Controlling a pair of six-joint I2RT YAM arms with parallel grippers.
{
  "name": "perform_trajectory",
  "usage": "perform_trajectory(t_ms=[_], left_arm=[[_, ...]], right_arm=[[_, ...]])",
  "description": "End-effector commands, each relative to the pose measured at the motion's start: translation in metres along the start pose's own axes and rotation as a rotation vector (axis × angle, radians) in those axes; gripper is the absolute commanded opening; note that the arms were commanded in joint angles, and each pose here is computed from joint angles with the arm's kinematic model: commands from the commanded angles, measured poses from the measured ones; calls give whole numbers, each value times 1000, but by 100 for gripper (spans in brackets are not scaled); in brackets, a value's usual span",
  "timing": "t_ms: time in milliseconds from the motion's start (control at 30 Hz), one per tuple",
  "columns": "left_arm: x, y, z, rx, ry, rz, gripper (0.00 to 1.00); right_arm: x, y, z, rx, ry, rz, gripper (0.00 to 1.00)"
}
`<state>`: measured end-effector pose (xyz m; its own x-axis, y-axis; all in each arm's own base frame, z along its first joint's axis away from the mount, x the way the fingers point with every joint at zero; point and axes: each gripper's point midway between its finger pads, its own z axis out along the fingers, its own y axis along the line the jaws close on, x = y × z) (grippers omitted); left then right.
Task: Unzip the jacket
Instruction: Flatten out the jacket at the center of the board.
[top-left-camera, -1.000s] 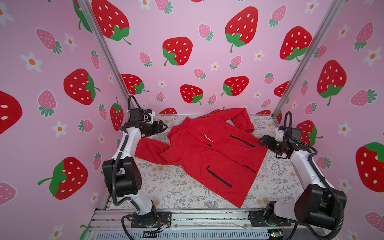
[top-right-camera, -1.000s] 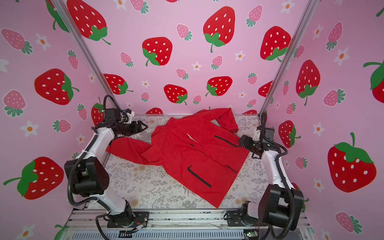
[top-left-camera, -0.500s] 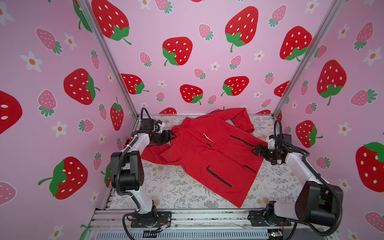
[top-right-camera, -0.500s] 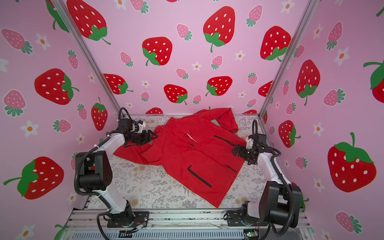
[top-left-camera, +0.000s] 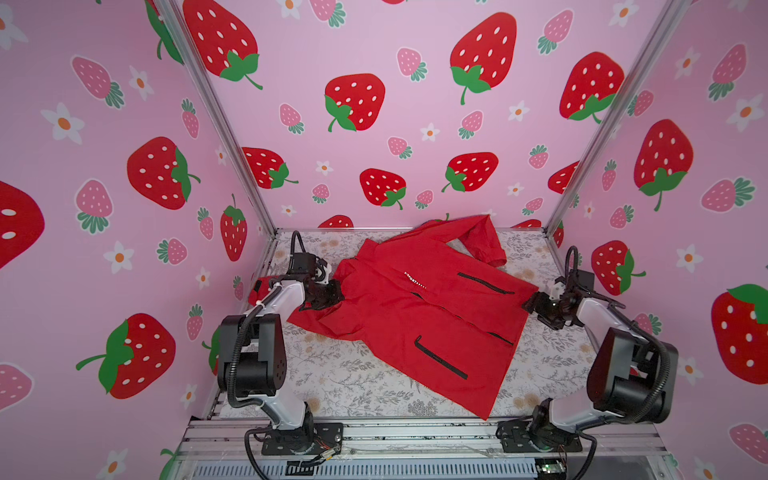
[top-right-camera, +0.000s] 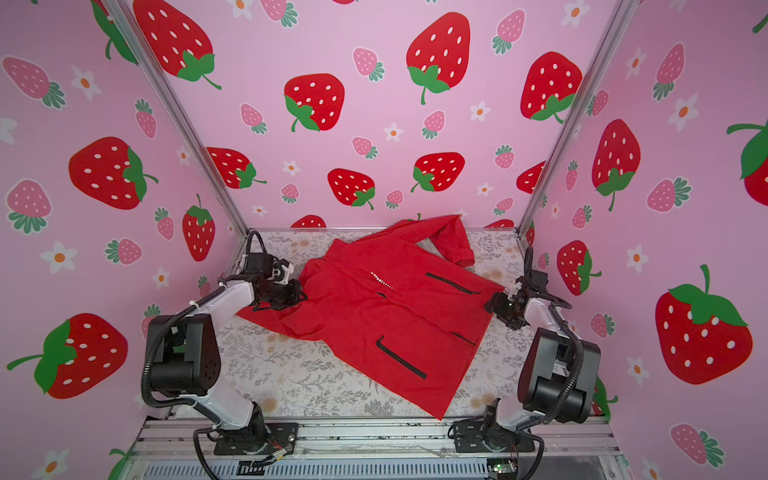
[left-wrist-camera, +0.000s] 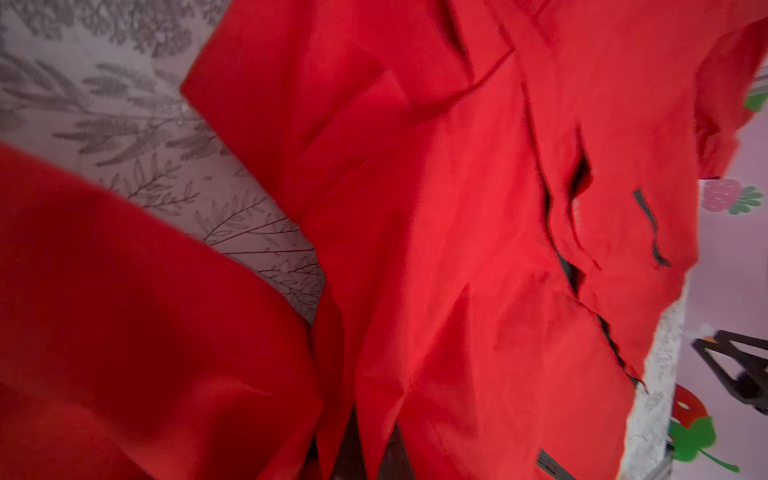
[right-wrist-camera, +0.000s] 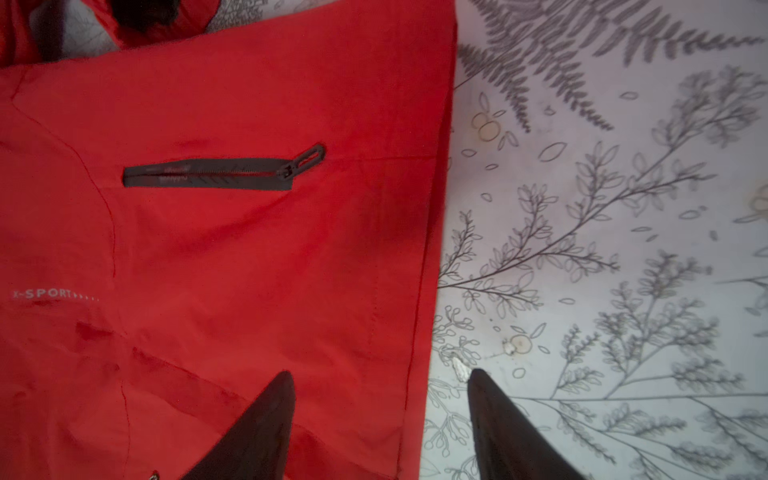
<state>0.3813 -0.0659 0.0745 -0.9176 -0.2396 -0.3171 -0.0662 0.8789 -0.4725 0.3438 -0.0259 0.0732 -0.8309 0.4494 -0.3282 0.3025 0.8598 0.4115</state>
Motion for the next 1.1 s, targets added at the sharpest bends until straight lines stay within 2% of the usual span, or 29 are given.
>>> perform_trajectory(t_ms=[0,167,333,533,600,633,867,967,1067], left_arm=[[7,14,19,-126,-7,9,0],[8,30,34,-181,-22,-58,0],[4,25,33,-175,-30,-44,0],[6,19,25,-147,-35,-28,0],[5,18,23,-135,-35,-33,0],[6,17,23,-130,-31,-36,0],[5,14,23,-101,-22,-37,0],[4,11,24,-78,-20,-43,0],[2,6,24,-53,-15,-29,0]], right_arm=[[-9,-5,5,0,-13,5,59],[-22,-16,17,30,-14,1,43],[-47,-9,27,-22,-76,-36,44],[-57,-3,46,-100,-95,16,43],[-56,-9,51,-73,-80,53,41],[-56,-12,54,-64,-73,69,36],[-60,-8,60,-105,-93,71,32],[-62,-12,62,-85,-85,78,18],[-75,-15,53,-90,-124,84,0]])
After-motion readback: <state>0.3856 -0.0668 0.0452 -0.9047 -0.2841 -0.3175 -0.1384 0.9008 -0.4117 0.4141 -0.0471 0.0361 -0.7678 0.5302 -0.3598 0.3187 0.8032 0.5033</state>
